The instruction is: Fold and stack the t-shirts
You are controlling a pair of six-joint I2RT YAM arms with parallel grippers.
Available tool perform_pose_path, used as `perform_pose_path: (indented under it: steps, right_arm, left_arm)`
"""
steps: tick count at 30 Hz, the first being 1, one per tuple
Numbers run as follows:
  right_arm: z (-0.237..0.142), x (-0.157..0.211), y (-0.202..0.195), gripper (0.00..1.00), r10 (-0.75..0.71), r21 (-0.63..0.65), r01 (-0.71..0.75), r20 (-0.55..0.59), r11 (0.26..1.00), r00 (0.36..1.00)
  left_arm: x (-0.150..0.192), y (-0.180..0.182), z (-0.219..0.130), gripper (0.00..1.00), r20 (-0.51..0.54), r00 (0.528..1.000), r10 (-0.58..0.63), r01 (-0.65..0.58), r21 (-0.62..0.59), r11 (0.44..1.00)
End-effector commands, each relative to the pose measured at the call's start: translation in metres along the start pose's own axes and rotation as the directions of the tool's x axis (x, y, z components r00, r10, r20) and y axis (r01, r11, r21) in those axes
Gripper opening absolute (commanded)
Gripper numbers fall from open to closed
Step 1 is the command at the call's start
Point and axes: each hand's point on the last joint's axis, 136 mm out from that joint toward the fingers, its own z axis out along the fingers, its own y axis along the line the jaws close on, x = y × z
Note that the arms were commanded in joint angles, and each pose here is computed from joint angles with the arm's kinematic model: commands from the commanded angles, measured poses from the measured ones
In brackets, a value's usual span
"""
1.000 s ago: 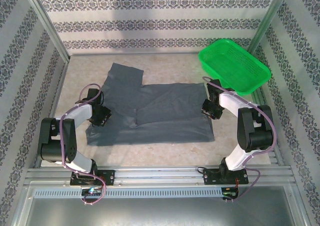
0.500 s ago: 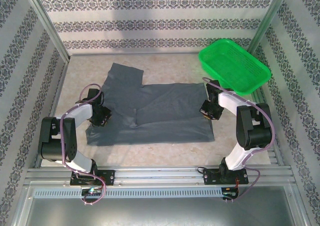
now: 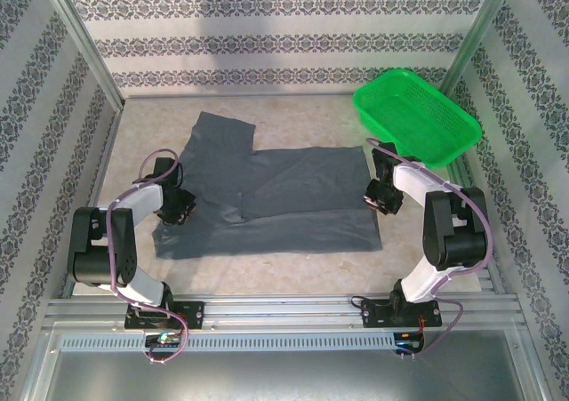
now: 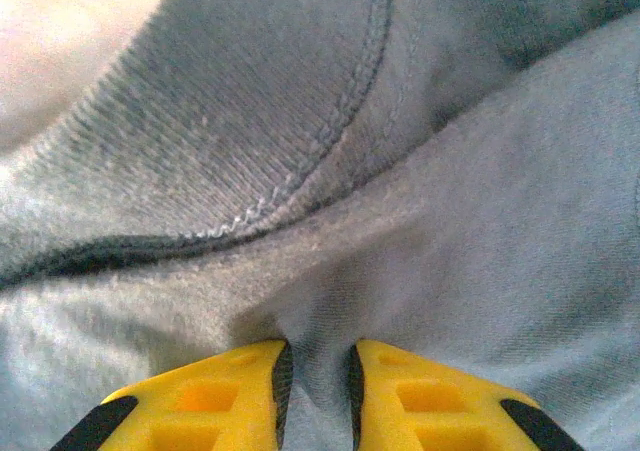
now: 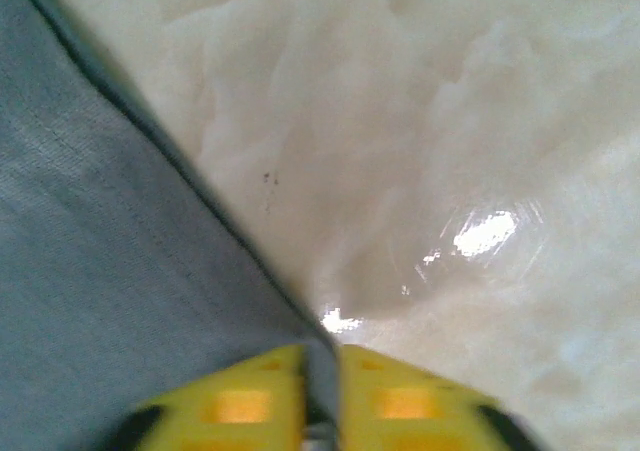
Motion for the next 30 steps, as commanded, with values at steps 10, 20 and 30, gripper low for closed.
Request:
perform_pose_path:
  steps: [10,20,30]
  right_arm:
    - [-0.018,0.059,0.022,0.47,-0.174,-0.014,0.174,-0.026,0.985,0.984]
    - [0.012,0.125,0.026,0.42,-0.327,0.002,0.35,-0.347,0.937,0.879]
    - [-0.004,0.162,0.048,0.44,-0.418,-0.1,0.41,-0.356,0.906,0.836]
  left_arm:
    - [0.015,0.058,0.009,0.27,-0.017,0.999,-0.049,0.046,-0.177,0.983]
    - [0.02,0.093,-0.008,0.29,0.016,0.992,-0.125,0.126,-0.226,0.966]
    - [-0.007,0.1,-0.019,0.35,0.075,0.985,-0.158,0.169,-0.164,0.972]
